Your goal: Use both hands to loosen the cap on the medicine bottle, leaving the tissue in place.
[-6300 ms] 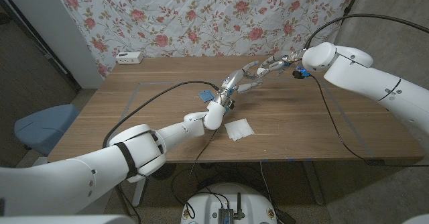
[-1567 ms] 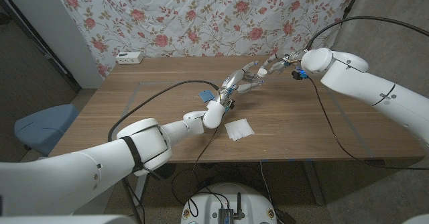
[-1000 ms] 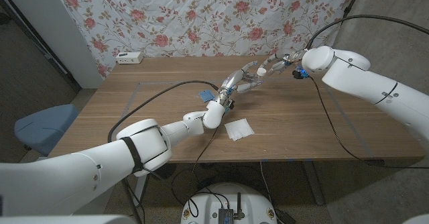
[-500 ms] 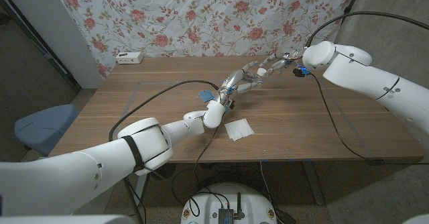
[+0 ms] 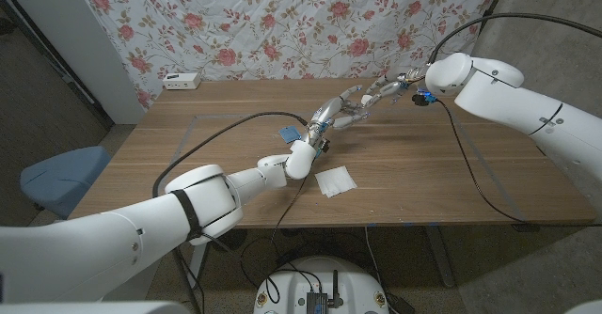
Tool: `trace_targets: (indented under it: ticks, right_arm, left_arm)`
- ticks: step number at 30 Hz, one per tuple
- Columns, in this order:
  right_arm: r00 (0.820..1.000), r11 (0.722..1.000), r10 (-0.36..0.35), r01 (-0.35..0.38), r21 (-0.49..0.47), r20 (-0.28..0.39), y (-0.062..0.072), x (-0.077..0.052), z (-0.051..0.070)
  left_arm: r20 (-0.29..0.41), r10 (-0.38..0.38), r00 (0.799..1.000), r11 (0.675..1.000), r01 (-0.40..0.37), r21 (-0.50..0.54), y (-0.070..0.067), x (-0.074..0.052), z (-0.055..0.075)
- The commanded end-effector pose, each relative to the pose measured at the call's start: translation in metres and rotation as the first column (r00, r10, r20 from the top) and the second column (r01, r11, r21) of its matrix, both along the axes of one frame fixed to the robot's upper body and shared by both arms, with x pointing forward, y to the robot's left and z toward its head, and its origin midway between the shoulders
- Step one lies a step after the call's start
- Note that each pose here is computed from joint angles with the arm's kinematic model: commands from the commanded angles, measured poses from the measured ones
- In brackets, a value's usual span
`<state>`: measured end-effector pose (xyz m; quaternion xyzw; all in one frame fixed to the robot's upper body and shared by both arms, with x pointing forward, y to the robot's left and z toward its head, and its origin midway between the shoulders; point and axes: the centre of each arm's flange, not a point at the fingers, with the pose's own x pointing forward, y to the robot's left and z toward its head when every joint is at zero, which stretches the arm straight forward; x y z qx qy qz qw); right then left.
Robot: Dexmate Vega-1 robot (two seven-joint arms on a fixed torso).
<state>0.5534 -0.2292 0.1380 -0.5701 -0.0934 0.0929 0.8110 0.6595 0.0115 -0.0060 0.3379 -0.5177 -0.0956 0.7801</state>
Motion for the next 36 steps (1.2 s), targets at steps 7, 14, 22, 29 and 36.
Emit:
trace_targets:
  ticks: [7,14,22,29,36]
  right_arm:
    - [0.998,0.999,0.02,-0.017,-0.046,0.063,-0.0038,0.0021,-0.0057]
    - [0.997,0.999,0.011,-0.008,-0.043,0.074,-0.0054,0.0013,-0.0069]
    - [0.997,0.999,0.008,-0.005,-0.047,0.074,-0.0053,0.0022,-0.0073]
    - [0.997,0.999,0.004,0.0,-0.045,0.083,-0.004,0.0036,-0.0083]
    - [0.995,0.999,-0.005,0.009,-0.042,0.098,-0.0025,0.0052,-0.0097]
  left_arm:
    - [0.01,0.004,1.0,1.0,-0.004,-0.009,0.0019,-0.002,-0.0023]
    - [0.01,0.005,1.0,1.0,-0.005,-0.007,0.0018,-0.0018,-0.0018]
    - [0.01,0.005,1.0,1.0,-0.005,-0.003,0.001,-0.0013,-0.0009]
    - [0.01,0.005,1.0,1.0,-0.005,-0.002,0.0009,-0.001,0.0003]
    - [0.008,0.005,1.0,1.0,-0.005,0.001,0.0003,-0.0003,0.0013]
